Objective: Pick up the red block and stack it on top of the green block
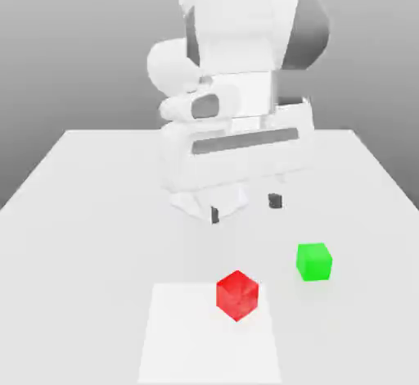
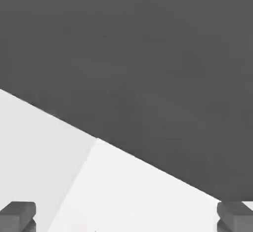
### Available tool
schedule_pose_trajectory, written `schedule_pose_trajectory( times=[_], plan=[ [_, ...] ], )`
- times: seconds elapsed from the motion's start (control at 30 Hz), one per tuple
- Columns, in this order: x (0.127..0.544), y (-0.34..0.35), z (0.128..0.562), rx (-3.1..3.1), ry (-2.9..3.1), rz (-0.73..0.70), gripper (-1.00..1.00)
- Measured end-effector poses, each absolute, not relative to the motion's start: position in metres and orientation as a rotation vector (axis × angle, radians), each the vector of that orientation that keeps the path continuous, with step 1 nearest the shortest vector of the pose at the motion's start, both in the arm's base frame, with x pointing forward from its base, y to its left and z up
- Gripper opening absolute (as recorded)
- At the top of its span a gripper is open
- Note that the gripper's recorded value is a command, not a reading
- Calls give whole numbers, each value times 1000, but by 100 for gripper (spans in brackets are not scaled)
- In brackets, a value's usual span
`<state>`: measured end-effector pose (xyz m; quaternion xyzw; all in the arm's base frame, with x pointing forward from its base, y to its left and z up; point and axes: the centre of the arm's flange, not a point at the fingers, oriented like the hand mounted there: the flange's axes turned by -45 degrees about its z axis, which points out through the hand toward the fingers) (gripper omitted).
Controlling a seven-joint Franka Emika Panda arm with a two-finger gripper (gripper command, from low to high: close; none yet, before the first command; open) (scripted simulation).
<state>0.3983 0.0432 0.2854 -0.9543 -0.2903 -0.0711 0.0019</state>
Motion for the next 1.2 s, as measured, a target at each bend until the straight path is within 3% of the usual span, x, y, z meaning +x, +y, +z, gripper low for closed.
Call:
schedule_pose_trajectory(
  times=[0.1,0.3,0.33,0.57,0.8,1.2],
  plan=[
    [365,47,218,-2950,-1084,-39,0],
    [359,46,158,-2938,-1117,-2,0],
    [358,46,149,-2939,-1116,-1,-100],
    [357,46,147,-2937,-1116,1,-100],
    [357,46,202,-2937,-1117,0,-100],
    [257,194,237,-2132,-2304,2,-100]
  ],
)
